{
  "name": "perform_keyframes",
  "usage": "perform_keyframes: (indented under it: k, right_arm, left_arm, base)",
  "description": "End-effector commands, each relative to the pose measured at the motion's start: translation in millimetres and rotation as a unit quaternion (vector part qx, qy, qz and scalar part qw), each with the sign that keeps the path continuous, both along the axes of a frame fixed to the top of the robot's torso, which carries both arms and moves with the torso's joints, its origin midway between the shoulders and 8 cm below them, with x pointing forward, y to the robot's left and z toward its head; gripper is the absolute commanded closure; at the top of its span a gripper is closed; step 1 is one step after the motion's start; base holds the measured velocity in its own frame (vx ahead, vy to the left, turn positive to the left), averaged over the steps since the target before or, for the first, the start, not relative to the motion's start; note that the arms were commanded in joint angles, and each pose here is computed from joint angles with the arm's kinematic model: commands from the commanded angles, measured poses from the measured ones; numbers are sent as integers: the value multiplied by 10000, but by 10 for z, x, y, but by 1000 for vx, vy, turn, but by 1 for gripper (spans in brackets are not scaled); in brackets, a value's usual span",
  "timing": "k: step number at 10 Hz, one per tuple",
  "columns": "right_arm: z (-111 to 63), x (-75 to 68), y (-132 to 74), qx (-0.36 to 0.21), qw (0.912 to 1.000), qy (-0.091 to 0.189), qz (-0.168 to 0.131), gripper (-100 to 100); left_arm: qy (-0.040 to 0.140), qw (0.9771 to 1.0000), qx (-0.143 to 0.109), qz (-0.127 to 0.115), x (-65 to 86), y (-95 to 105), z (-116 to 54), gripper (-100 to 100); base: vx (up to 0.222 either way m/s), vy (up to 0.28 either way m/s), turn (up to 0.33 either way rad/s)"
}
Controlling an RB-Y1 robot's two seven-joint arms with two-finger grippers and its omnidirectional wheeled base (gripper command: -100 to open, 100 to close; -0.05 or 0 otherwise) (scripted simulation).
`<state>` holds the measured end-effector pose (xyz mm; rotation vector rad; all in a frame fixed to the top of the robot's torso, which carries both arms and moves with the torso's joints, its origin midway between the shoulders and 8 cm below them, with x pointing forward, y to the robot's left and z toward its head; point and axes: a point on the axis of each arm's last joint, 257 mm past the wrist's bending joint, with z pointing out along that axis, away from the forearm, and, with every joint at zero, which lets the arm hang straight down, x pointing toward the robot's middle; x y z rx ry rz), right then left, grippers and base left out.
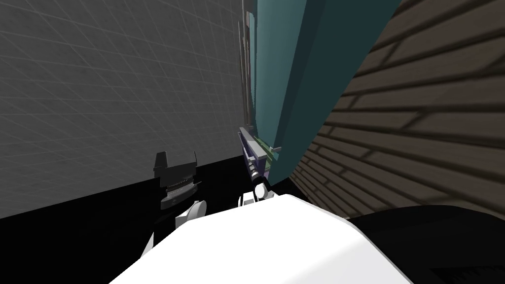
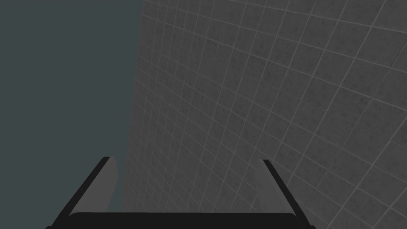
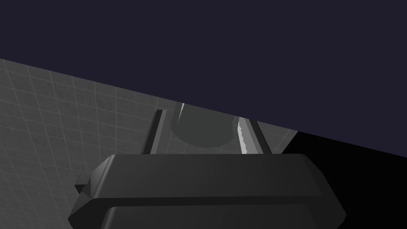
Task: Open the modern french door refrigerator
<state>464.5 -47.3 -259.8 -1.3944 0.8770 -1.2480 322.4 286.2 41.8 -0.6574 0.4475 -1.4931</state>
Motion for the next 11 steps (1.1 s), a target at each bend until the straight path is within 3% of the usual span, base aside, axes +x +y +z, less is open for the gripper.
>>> perform_keyframes:
  k: [1,11]
  right_arm:
    - [-7,-9,51,-2,10000,22,21,100]
    - [-55,-71,177,-4,9999,91,44,100]
  left_arm:
    - [0,10000,1,0,0,0,0,0]
    - [0,10000,1,0,0,0,0,0]
  base:
    - [-14,111,3]
    - [-19,160,-7]
